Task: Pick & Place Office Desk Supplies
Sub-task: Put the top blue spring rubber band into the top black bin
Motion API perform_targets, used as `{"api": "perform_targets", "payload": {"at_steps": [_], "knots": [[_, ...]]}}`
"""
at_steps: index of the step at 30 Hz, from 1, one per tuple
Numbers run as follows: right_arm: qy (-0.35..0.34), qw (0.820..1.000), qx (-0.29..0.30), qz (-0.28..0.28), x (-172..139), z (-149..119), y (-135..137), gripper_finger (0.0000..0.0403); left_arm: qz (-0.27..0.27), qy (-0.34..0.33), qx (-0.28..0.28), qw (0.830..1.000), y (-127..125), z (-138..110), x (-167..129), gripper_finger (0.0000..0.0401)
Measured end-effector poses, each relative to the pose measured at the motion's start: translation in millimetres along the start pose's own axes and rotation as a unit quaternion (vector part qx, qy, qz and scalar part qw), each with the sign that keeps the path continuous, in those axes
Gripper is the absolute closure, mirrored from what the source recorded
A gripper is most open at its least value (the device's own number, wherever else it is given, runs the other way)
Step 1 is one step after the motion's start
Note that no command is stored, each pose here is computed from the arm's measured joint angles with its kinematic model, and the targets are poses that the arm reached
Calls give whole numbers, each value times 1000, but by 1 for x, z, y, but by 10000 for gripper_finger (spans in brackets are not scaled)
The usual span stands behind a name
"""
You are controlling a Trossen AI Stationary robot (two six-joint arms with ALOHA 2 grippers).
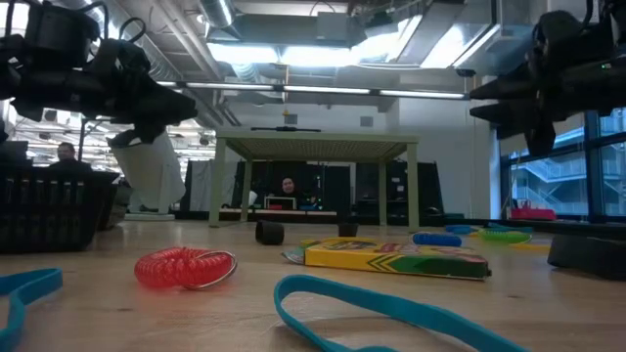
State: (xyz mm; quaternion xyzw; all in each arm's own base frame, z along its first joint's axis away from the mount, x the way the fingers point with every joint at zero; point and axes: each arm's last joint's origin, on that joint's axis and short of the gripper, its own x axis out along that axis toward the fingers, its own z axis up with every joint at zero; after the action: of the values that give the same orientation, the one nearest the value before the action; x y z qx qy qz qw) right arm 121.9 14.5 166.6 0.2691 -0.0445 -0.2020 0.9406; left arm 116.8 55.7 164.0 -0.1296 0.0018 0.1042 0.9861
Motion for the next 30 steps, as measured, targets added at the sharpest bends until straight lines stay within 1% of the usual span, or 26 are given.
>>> {"api": "perform_targets", "payload": {"at_steps": [5,9,12,14,16,18,21,24,27,30], "knots": [[-15,998,-54,-27,2,2,-3,260,-3,-13,4,1000,-1,3,0,299],[-28,996,-69,-45,4,7,-5,260,-3,-12,-25,1000,-1,3,0,299],[-37,993,-103,-50,8,17,-2,255,5,-19,-33,999,0,3,0,299],[-35,990,-127,-43,12,24,2,249,29,-28,-25,999,1,4,0,299],[-28,986,-157,-45,15,29,5,240,63,-38,-17,997,3,5,0,299],[-18,981,-183,-61,19,32,5,230,102,-48,-17,994,5,5,-1,299],[-1,974,-203,-102,24,31,0,215,154,-61,-8,986,8,6,-2,299],[13,970,-181,-164,28,29,-11,204,187,-69,-2,980,10,7,-2,299],[35,965,-138,-221,30,27,-22,200,197,-71,-2,978,10,7,-3,299],[70,962,-93,-248,33,29,-30,200,196,-71,-2,978,10,7,-3,299]]}}
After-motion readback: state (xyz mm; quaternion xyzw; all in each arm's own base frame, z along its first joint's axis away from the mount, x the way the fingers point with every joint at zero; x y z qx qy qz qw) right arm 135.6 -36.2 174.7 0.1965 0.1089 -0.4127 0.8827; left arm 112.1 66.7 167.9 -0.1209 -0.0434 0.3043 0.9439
